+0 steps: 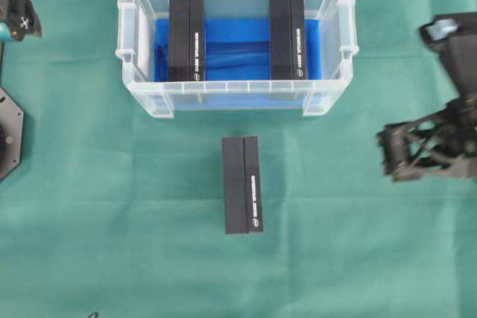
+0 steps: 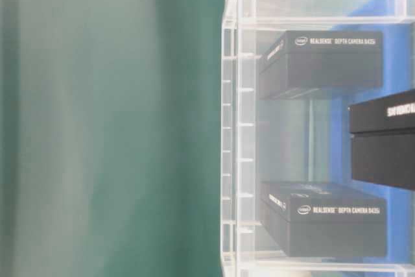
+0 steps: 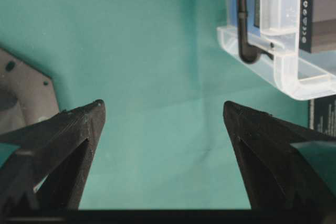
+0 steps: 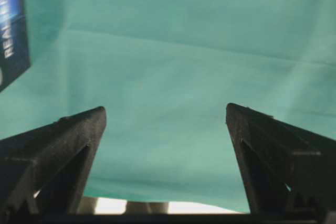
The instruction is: Take out the box from the case.
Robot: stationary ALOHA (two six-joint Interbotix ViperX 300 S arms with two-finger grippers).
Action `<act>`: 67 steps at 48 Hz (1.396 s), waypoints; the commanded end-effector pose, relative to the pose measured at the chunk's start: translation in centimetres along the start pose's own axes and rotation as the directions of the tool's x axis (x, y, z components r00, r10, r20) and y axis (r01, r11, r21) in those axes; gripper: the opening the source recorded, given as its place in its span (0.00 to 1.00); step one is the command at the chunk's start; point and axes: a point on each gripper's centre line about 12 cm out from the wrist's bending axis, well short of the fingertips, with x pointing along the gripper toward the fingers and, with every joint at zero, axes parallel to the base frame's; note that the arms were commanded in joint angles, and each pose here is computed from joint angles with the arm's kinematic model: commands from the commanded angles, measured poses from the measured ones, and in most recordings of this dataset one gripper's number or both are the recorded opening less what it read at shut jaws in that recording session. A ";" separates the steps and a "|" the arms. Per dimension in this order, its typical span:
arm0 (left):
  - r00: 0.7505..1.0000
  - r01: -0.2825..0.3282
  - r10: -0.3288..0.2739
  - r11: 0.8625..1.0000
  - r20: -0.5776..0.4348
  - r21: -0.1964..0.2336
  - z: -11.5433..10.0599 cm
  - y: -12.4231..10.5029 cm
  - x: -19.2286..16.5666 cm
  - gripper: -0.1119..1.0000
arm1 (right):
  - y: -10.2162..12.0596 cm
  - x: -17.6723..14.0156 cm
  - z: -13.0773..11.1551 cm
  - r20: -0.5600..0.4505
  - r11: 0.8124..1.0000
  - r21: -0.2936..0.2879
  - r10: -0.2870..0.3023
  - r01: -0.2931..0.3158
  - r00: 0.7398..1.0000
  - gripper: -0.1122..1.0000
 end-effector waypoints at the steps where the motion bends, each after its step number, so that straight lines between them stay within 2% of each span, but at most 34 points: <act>1: 1.000 0.015 -0.015 1.000 0.008 0.006 0.1 -0.3 -0.2 0.93 | -0.5 -0.4 0.2 -0.004 1.000 0.000 0.020 -0.020 1.000 0.94; 8: 1.000 0.020 -0.020 1.000 0.012 0.008 0.2 -0.3 -0.2 0.93 | -0.5 -0.1 0.7 0.021 1.000 -0.007 0.027 -0.027 0.999 0.93; 15: 1.000 0.019 -0.019 1.000 0.014 0.008 0.2 -0.3 -0.2 0.93 | -0.4 0.3 2.5 0.069 0.999 0.012 0.030 -0.031 0.997 0.93; 25: 1.000 0.021 -0.022 1.000 0.013 0.007 0.2 -0.3 -0.2 0.93 | -0.7 1.2 6.4 0.101 0.998 0.019 0.057 -0.059 0.993 0.93; 35: 1.000 0.022 -0.022 1.000 0.015 0.006 0.2 -0.3 -0.3 0.93 | -1.1 1.7 11.1 0.147 0.998 0.021 0.051 -0.055 0.988 0.93; 47: 1.000 0.022 -0.022 1.000 0.015 0.003 0.2 -0.3 -0.3 0.93 | -1.2 1.7 15.3 0.190 0.998 0.018 0.058 -0.063 0.980 0.93; 58: 1.000 0.021 -0.021 1.000 0.014 0.003 0.2 -0.3 -0.2 0.93 | -1.4 2.2 17.5 0.202 0.999 0.009 0.050 -0.053 0.978 0.93; 67: 1.000 0.023 -0.023 1.000 0.013 0.001 0.2 -0.4 -0.2 0.93 | -1.0 2.6 17.8 0.180 0.999 -0.002 0.042 -0.043 0.983 0.93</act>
